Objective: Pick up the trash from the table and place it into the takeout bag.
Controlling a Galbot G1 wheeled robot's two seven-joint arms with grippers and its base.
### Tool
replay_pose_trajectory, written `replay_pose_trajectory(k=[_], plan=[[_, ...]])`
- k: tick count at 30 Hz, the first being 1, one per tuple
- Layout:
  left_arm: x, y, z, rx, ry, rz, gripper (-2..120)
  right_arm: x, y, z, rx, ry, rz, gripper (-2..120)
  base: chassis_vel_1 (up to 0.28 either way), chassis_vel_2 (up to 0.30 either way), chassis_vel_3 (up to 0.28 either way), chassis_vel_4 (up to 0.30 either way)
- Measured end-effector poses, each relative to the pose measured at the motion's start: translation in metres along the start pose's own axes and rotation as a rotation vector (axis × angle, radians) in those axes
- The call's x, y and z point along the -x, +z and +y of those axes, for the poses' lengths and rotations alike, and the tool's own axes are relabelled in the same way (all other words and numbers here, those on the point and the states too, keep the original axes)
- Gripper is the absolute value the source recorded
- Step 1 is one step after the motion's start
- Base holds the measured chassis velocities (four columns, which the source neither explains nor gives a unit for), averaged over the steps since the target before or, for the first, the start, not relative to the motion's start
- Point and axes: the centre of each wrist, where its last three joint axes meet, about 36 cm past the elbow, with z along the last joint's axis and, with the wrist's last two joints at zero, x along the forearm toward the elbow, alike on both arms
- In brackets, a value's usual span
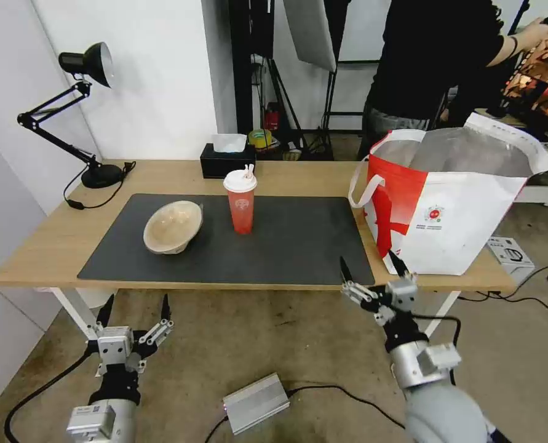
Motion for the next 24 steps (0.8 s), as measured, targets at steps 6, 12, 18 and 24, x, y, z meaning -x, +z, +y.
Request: replay_pose_trajectory(k=[6, 12, 18, 24], plan=[[0.003, 0.001, -0.002, -0.001, 0.016, 0.001, 100, 0.018, -0.012, -0.005, 0.025, -0.059, 0.002, 100, 0.000, 0.000, 0.000, 0.000], [0.005, 0.001, -0.003, -0.002, 0.027, 0.008, 100, 0.045, -0.018, -0.007, 0.054, -0.146, 0.005, 100, 0.000, 0.000, 0.000, 0.000], [0.005, 0.001, -0.002, 0.002, 0.025, 0.009, 100, 0.078, -0.027, -0.006, 0.070, -0.253, 0.035, 100, 0.000, 0.000, 0.000, 0.000], [0.004, 0.002, -0.001, 0.005, 0.017, 0.012, 100, 0.110, -0.039, -0.003, 0.078, -0.346, 0.124, 100, 0.000, 0.000, 0.000, 0.000]])
